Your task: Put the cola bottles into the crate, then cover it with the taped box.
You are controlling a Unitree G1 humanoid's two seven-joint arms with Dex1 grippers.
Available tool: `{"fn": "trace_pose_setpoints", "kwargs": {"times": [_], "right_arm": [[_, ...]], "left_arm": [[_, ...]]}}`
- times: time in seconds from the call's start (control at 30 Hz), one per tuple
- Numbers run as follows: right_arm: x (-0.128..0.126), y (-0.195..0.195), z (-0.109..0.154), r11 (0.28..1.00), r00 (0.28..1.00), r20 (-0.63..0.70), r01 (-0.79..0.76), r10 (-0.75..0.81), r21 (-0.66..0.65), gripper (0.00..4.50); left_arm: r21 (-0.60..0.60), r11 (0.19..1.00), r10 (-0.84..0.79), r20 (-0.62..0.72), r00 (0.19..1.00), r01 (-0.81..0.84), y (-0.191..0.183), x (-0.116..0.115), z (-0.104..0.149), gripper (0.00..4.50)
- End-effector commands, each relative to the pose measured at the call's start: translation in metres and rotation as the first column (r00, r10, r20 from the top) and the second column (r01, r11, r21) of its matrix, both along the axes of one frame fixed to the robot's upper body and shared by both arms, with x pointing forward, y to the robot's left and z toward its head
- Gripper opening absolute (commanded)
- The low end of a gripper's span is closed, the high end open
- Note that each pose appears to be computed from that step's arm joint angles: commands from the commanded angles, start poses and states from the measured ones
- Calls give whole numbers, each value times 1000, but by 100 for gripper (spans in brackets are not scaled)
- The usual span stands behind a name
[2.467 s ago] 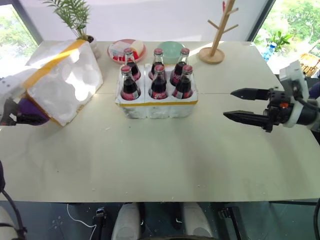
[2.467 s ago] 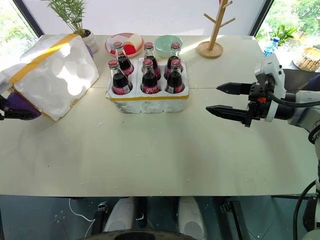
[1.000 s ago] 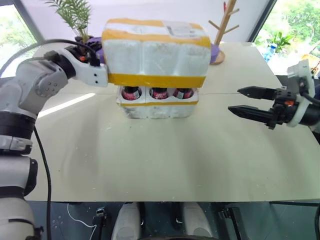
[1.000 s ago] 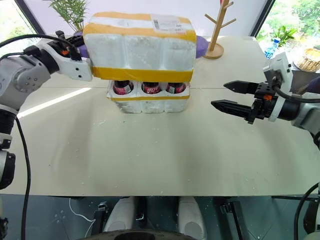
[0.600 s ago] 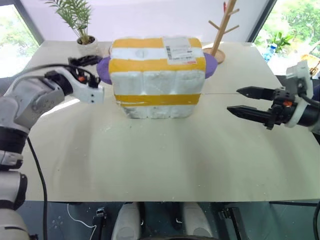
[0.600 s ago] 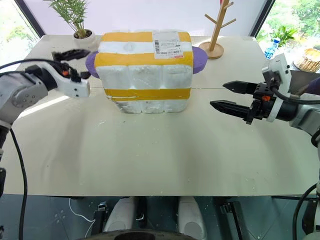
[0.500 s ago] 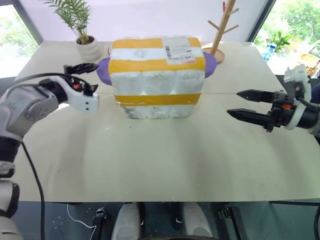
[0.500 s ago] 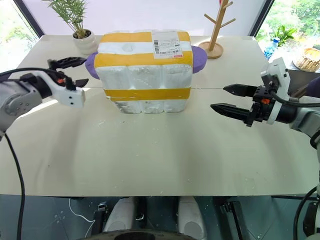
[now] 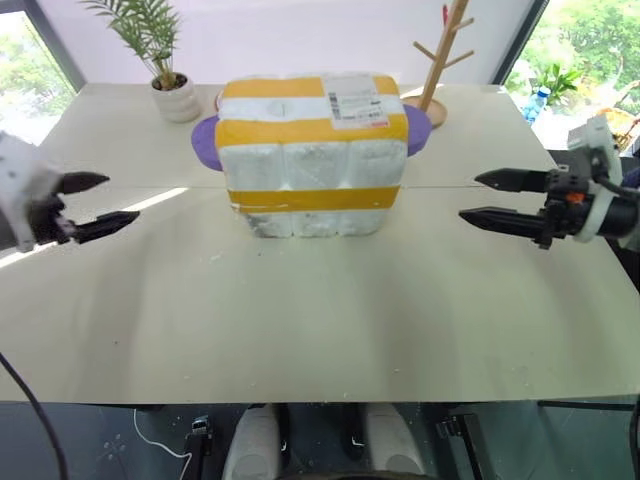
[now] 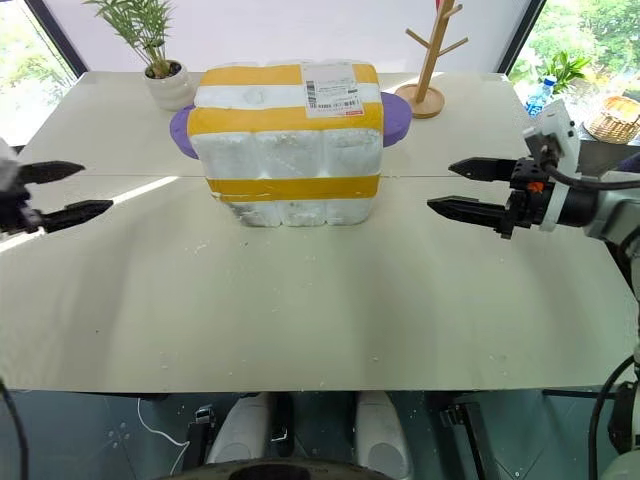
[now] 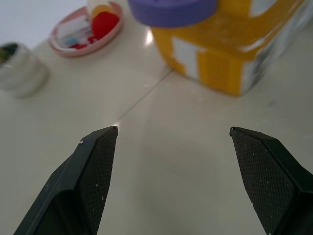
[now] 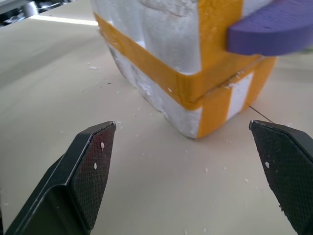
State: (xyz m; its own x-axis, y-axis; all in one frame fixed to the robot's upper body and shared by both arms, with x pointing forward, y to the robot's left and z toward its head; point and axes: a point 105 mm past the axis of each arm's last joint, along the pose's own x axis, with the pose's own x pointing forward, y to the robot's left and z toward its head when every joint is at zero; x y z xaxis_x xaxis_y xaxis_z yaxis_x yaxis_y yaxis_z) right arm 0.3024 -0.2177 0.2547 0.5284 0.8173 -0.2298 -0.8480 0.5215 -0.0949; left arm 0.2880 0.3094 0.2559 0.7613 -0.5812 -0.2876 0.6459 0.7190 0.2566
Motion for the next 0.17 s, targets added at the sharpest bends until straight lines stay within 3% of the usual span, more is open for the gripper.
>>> {"fn": "trace_pose_setpoints", "kwargs": {"times": [0.03, 0.17], "right_arm": [[1, 10, 11, 997, 996, 46, -69, 70, -25, 450], [2, 21, 11, 991, 990, 46, -129, 130, -30, 450]], "left_arm": [[-95, 991, -93, -33, 995, 89, -3, -23, 38, 383], [-67, 991, -121, -50, 991, 118, -6, -25, 41, 383]]}}
